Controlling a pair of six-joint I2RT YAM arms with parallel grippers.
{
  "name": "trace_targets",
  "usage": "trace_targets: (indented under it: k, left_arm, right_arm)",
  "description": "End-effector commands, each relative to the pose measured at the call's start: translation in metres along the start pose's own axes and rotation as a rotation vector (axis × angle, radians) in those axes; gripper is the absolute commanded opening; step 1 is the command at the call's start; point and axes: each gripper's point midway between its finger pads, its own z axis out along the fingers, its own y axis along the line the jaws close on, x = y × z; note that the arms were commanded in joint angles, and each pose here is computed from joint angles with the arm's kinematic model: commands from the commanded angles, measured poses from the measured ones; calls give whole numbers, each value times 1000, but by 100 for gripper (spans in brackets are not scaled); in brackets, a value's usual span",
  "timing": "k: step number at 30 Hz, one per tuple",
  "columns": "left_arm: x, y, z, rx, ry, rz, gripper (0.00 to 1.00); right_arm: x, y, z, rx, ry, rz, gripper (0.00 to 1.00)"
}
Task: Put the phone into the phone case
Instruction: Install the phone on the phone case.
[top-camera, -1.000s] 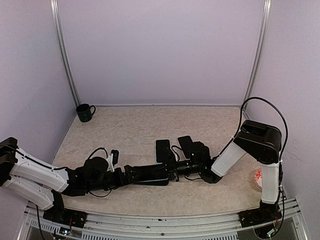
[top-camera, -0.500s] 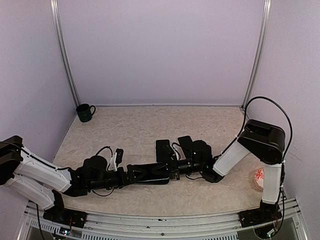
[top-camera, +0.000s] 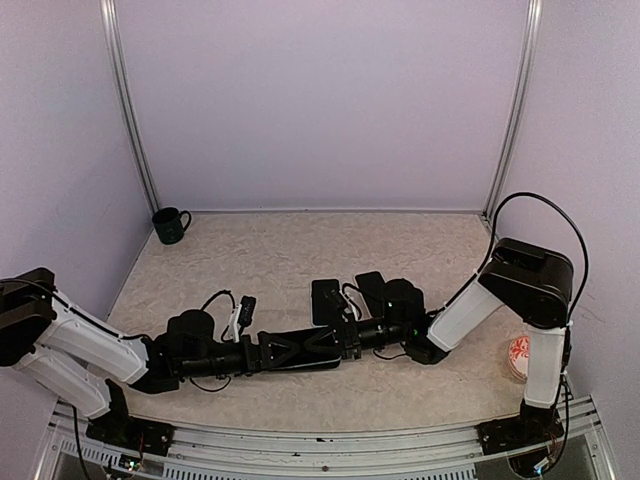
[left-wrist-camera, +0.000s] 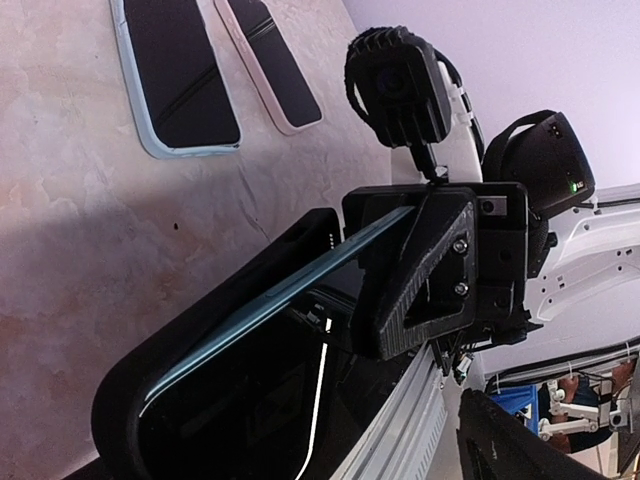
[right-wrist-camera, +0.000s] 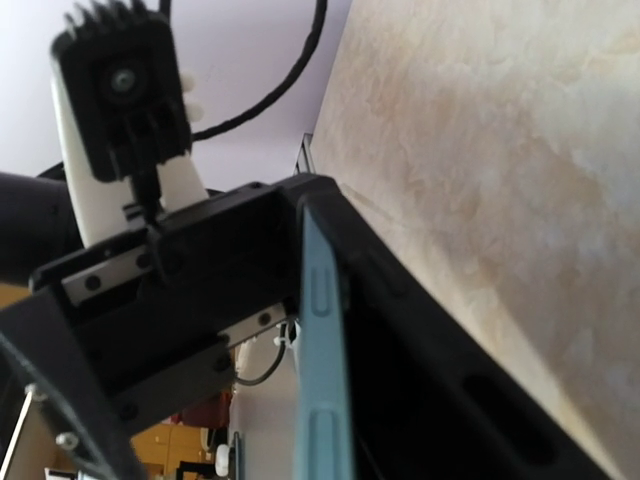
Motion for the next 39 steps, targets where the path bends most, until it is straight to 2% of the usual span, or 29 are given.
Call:
trace_targets:
  k: [1, 11, 20, 24, 30, 37, 39]
  left_arm:
    - [-8, -23, 3, 96, -12, 32, 83]
    - [-7, -33, 0, 154, -7, 34, 72]
    - [-4, -37, -3, 193, -1, 32, 59]
    - [-4, -39, -6, 207, -5, 31, 56]
    - [-4, -44, -9, 238, -8, 33, 45]
    - [-4, -51, -11, 272, -5, 37, 39]
    - [-4, -52, -11, 279, -6, 38, 38]
  right_arm:
    - [0, 25, 3, -59, 19, -84, 0]
    - [5, 22, 8, -62, 40, -91, 0]
    - [7, 20, 10, -62, 50, -90, 0]
    - [7, 22, 10, -65, 51, -94, 0]
    - [7, 22, 11, -65, 54, -93, 0]
    - [7, 25, 10, -69, 57, -101, 0]
    - [7, 26, 10, -69, 60, -104, 4]
